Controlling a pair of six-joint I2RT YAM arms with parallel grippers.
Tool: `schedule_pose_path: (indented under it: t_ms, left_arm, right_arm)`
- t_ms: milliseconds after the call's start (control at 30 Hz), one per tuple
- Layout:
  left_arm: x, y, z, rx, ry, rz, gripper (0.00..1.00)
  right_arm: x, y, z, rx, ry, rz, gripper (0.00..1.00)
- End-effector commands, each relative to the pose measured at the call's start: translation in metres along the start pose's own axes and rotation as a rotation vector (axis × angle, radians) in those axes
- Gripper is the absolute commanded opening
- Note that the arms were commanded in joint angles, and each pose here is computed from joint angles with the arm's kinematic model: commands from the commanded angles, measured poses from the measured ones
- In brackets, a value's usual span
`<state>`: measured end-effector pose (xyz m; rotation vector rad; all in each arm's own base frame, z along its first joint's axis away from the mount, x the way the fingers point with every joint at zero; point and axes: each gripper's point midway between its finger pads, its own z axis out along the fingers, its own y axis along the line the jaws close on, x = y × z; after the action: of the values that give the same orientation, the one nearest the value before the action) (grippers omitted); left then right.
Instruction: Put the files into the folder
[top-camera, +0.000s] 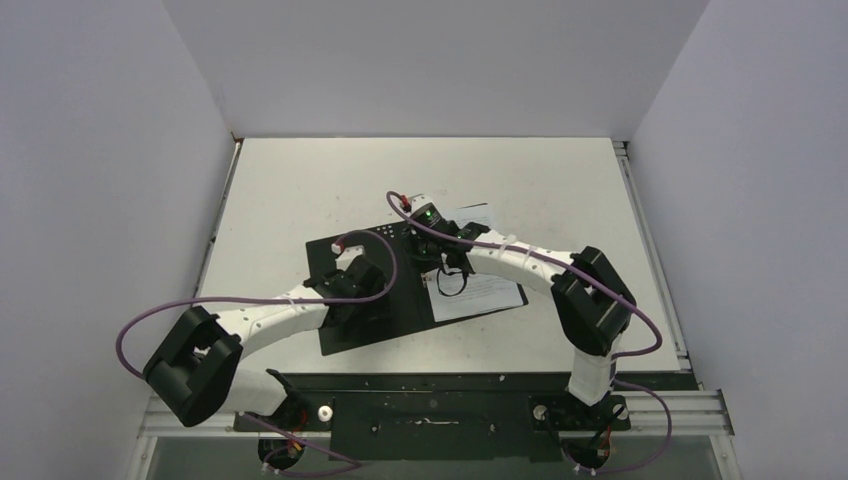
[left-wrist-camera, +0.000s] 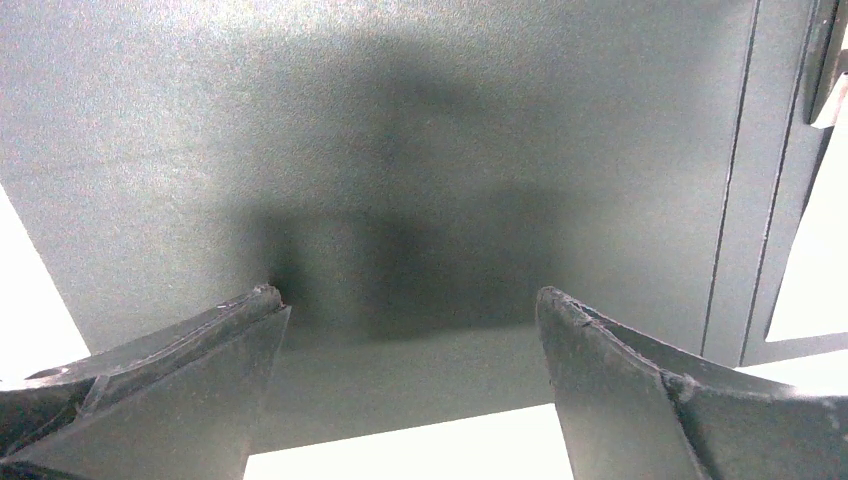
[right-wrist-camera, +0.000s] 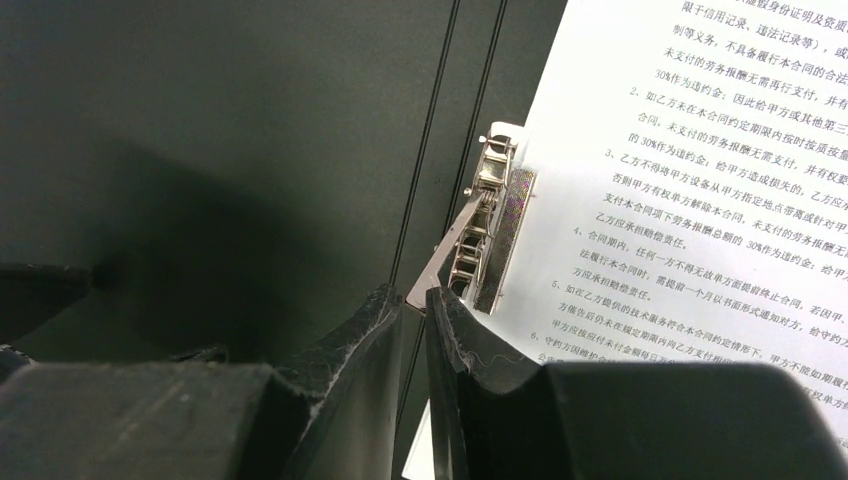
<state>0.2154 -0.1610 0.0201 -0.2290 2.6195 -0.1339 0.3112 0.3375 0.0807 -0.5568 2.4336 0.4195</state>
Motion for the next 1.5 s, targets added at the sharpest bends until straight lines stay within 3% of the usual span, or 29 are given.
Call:
schedule_pose_path:
  t_ms: [0,667,1467]
  left_arm:
    - [0.026,0.003,0.013,0.0,0.081,-0.028,0.97]
    - [0.036,0.002,0.019,0.036,0.111,-0.126,0.97]
    - [0.04,0.008,0.025,0.026,0.123,-0.174,0.97]
  right_arm:
    - [-0.009,0.001,-0.002,0.033,-0.019,-0.039,0.17]
    - [0.039,-0.019,0.005,0.136,0.091,-0.116,0.05]
    - [0.097,-0.045,0.017,0.261,0.218,-0.191,0.05]
